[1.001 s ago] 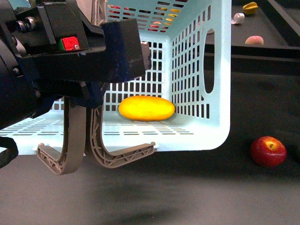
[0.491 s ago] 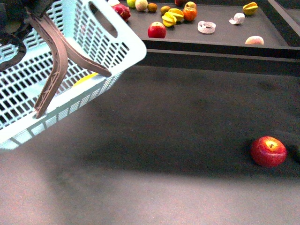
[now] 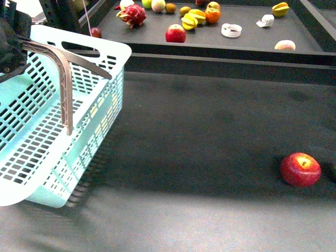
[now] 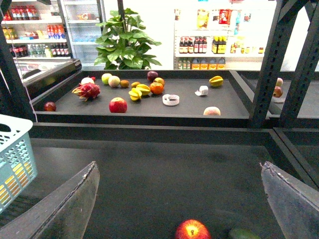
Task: Pick mango with right arm and hold basket with left
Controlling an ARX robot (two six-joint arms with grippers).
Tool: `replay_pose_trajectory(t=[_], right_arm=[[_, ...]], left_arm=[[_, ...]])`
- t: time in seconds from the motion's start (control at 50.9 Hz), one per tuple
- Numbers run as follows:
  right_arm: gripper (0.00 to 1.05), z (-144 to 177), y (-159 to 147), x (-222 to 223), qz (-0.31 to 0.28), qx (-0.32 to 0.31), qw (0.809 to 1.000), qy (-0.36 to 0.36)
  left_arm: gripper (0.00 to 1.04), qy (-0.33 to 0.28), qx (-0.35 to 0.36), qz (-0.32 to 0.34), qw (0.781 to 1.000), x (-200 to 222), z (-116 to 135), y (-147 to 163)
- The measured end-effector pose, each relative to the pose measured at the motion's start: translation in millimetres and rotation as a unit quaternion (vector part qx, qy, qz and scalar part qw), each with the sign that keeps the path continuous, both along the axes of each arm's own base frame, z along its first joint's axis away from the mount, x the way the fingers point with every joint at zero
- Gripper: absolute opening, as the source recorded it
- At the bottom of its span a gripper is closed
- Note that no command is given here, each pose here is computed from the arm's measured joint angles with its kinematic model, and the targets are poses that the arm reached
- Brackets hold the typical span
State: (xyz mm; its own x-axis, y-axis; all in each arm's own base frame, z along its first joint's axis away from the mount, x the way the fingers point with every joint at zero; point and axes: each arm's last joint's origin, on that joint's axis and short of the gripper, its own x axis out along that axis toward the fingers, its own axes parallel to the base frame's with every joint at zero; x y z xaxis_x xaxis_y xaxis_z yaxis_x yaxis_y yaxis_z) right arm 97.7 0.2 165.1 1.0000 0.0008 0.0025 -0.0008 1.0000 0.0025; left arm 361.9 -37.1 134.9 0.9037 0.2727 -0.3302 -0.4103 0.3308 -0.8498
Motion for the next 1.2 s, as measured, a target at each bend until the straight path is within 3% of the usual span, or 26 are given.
replay_pose_trajectory(t=[0.373, 0.609, 0.746, 0.805, 0.982, 1.198], right_arm=[[0.97, 0, 0, 0, 0.0, 0.0, 1.0, 0.0], [0.97, 0, 0, 0, 0.0, 0.0, 1.0, 0.0], [0.97, 0, 0, 0, 0.0, 0.0, 1.0, 0.0], [0.97, 0, 0, 0, 0.0, 0.0, 1.0, 0.0], [0.97, 0, 0, 0, 0.0, 0.0, 1.0, 0.0], [0.97, 0, 0, 0, 0.0, 0.0, 1.0, 0.0]], left_arm=[[0.11, 0.025, -0.05, 0.035, 0.998, 5, -26, 8], [0.58, 0.034, -0.059, 0.046, 0.997, 4, -25, 9], [0.92, 0.018, -0.045, 0.045, 0.998, -14, 0, 19], [1.01, 0.014, -0.032, 0.049, 0.998, -22, 10, 26], [0.99, 0.003, 0.015, 0.06, 0.998, -55, 31, 50], [0.99, 0.01, 0.113, 0.055, 0.992, -124, 51, 75]])
